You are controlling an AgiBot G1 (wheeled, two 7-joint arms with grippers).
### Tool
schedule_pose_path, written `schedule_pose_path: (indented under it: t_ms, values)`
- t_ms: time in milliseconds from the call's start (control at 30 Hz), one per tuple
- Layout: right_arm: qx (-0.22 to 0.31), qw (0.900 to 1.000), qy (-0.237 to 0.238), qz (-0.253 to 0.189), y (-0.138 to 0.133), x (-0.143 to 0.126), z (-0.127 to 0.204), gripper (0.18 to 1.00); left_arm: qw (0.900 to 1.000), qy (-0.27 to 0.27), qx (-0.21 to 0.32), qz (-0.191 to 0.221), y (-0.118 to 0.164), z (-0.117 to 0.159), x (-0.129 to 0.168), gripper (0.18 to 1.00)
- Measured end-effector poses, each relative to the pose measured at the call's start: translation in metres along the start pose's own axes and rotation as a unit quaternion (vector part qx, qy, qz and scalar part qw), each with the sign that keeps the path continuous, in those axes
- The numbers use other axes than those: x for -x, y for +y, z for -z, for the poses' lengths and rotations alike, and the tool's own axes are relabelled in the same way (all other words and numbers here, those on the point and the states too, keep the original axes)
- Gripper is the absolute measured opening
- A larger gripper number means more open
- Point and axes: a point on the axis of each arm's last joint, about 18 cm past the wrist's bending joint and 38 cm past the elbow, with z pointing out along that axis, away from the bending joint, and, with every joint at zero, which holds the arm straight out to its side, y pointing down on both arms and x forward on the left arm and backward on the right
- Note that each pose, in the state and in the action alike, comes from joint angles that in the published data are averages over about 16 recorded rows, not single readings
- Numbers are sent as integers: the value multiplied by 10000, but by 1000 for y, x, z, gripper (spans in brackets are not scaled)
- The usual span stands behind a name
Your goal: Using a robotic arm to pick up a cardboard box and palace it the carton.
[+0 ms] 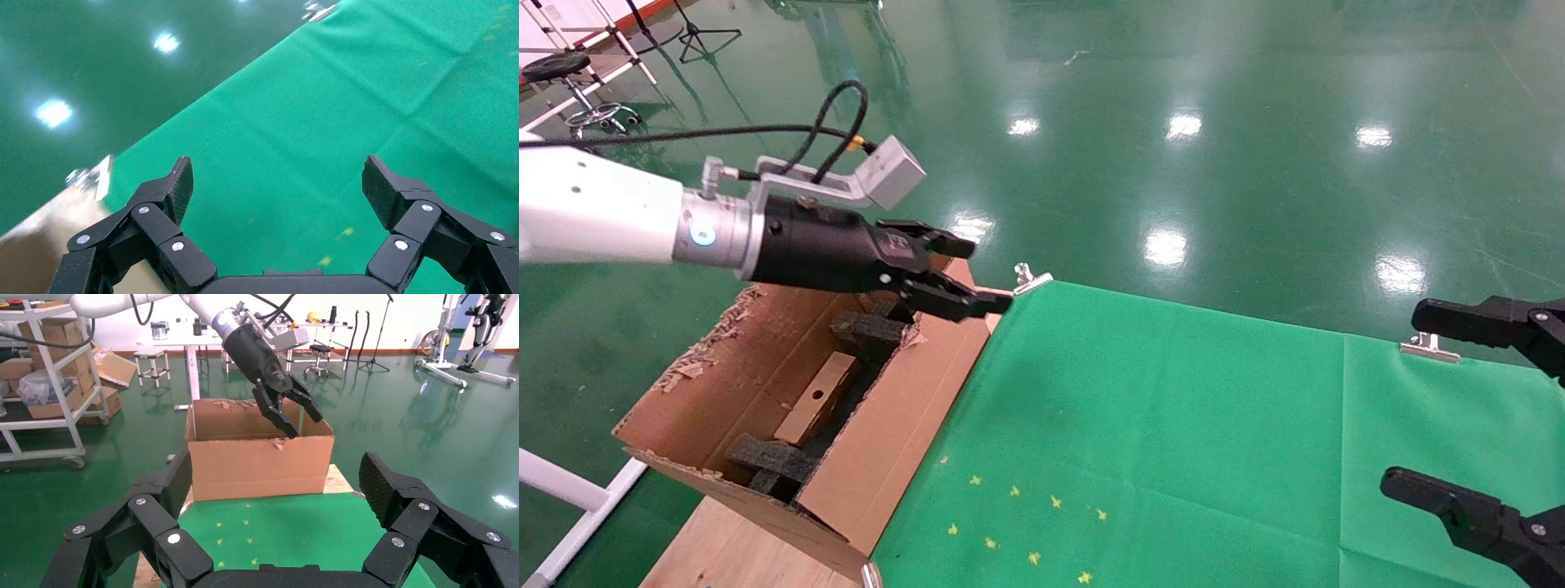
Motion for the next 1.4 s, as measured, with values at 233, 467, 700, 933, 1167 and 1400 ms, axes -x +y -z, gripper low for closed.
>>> schedule_pose_path:
  t_ms: [233,467,700,933,1167,1400]
  values:
    - [0,10000,0,0,0,0,0,1001,9961,630,-541,-284,-2,-10,-34,1001]
    - [0,10000,0,0,0,0,0,1001,9856,1159,-1093,-574,-3,-10,-66,1001]
    - [0,10000,0,0,0,0,0,1001,9699,1586,-1630,-868,-3,-4,-96,1001]
    - [0,10000,0,0,0,0,0,1001,9501,1930,-2150,-1175,-2,9,-124,1001]
    - [0,10000,1,-1,0,0,0,1001,9313,2163,-2557,-1430,-1,22,-147,1001]
    - [-1,10000,2,-1,0,0,0,1001,9222,2258,-2733,-1542,0,29,-157,1001]
